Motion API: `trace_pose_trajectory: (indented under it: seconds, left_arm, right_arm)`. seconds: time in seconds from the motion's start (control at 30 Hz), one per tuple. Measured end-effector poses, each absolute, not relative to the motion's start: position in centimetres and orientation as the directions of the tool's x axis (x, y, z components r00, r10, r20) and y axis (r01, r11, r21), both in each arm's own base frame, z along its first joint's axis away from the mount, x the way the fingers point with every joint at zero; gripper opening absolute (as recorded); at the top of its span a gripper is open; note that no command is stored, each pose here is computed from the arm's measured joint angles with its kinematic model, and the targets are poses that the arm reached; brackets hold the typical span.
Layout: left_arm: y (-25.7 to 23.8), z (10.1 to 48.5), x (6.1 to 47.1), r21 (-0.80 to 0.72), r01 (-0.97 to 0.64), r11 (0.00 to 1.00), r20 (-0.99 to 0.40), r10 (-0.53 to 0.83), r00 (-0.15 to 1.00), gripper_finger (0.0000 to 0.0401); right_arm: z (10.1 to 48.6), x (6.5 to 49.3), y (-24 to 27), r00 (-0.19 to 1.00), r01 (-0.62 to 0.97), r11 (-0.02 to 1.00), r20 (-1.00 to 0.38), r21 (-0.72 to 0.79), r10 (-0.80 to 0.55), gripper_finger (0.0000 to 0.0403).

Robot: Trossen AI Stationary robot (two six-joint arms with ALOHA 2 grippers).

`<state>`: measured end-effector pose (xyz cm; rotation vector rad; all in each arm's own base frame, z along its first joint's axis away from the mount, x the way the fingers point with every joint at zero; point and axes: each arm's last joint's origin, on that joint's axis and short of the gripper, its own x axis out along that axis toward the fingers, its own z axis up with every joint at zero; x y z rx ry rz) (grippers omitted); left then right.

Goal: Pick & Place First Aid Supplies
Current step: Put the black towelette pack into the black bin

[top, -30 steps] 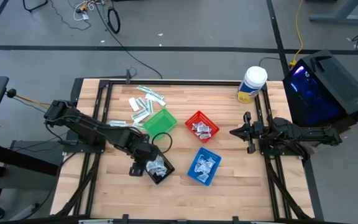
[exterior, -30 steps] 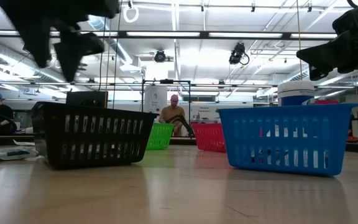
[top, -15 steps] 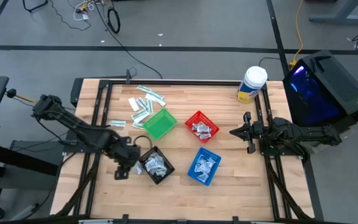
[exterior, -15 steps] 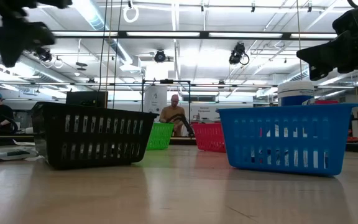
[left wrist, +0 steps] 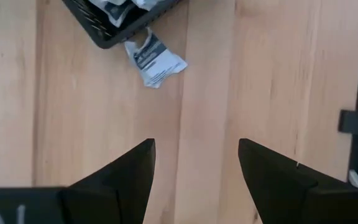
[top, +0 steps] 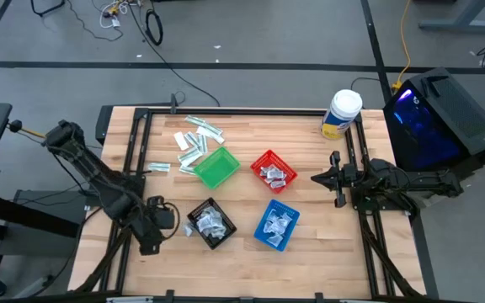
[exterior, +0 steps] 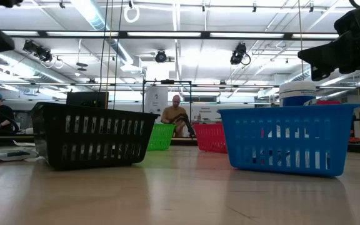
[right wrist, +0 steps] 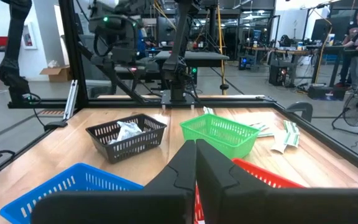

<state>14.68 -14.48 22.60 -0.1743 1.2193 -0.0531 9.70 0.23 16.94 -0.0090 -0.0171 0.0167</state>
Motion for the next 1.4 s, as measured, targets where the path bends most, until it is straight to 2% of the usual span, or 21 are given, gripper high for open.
trace_pose_trajectory:
  seconds: [0.27, 0.43, 0.63, 0.83, 1.07, 1.4]
  left_arm:
    - [-15.4, 19.8, 13.3, -0.157, -0.159, 0.975, -0.868, -0.059, 0.493, 0.0246]
    - [-15.3, 18.4, 12.5, -0.148, -0.234, 0.961, -0.819, 0.014, 0.574, 0.0291]
    - [-15.5, 17.0, 11.8, -0.200, -0.264, 0.944, -0.786, 0.006, 0.618, 0.0336]
    - [-14.9, 16.0, 11.7, -0.219, -0.315, 0.924, -0.736, 0.055, 0.674, 0.0332]
    - [-14.5, 14.5, 12.0, -0.298, -0.328, 0.896, -0.685, 0.038, 0.727, 0.0321]
    - [-15.2, 12.1, 12.5, -0.177, -0.328, 0.928, -0.702, 0.114, 0.702, 0.0320]
  right_arm:
    - [16.9, 9.7, 0.2, 1.000, -0.017, 1.000, 0.017, -0.009, 0.017, 0.0013]
    - [16.9, 9.7, 0.2, 1.000, -0.017, 1.000, 0.017, -0.009, 0.017, 0.0013]
    - [17.0, 9.7, 0.2, 1.000, -0.017, 1.000, 0.017, -0.009, 0.017, 0.0013]
    - [16.9, 9.7, 0.2, 1.000, -0.017, 1.000, 0.017, -0.009, 0.017, 0.0013]
    - [17.0, 9.7, 0.2, 1.000, -0.017, 1.000, 0.017, -0.009, 0.017, 0.0013]
    - [16.9, 9.7, 0.2, 1.000, -0.017, 1.000, 0.017, -0.009, 0.017, 0.0013]
